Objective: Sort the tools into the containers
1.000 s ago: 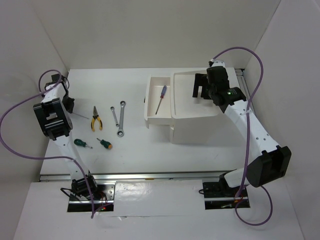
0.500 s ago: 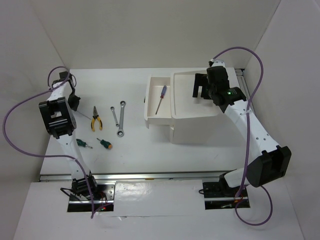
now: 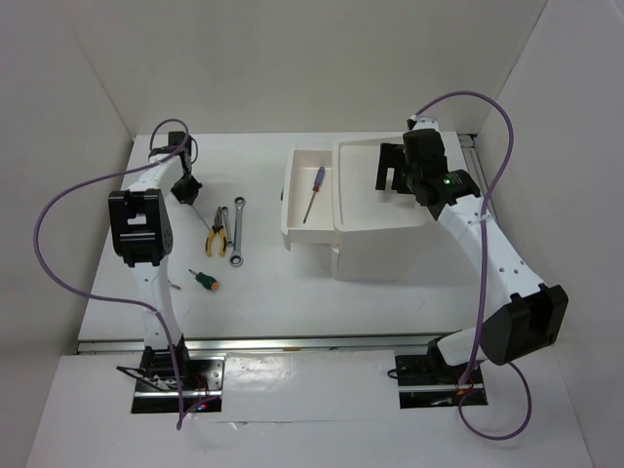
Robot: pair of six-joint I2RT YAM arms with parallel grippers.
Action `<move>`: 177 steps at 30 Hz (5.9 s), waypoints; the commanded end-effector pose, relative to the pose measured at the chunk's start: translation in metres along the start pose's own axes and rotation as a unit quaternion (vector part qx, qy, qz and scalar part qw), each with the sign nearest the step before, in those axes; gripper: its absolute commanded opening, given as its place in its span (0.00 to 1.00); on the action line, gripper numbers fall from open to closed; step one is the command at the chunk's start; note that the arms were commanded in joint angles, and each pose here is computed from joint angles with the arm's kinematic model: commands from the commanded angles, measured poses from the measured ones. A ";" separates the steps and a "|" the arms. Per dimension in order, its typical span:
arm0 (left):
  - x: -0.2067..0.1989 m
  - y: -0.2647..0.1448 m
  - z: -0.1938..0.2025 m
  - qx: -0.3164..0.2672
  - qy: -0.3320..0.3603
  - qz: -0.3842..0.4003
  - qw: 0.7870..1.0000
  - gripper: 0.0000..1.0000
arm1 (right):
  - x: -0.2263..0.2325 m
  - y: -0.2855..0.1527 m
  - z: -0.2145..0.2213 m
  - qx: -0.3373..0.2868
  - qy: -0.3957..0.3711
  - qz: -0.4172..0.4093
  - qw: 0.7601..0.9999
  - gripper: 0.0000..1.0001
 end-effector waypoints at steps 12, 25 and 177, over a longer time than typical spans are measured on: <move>-0.010 -0.126 -0.056 -0.118 -0.015 0.186 0.975 0.00 | -0.003 -0.001 0.029 0.073 -0.041 0.013 0.996 0.95; -0.076 -0.361 -0.017 -0.251 0.111 0.540 0.796 0.00 | -0.004 -0.006 0.029 0.068 -0.040 0.012 0.997 0.95; -0.187 -0.203 0.208 0.130 0.002 0.793 0.596 0.00 | 0.003 0.001 0.055 0.095 -0.072 0.011 0.993 0.98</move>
Point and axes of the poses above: each gripper's point midway between its finger pads, its own y axis out along the fingers, its own x axis along the line the jaws close on, z = x × y, the point moved 6 cm from there along -y, back along the fingers, and after that the axes turned 10 degrees about y, right-handed, at the moved point
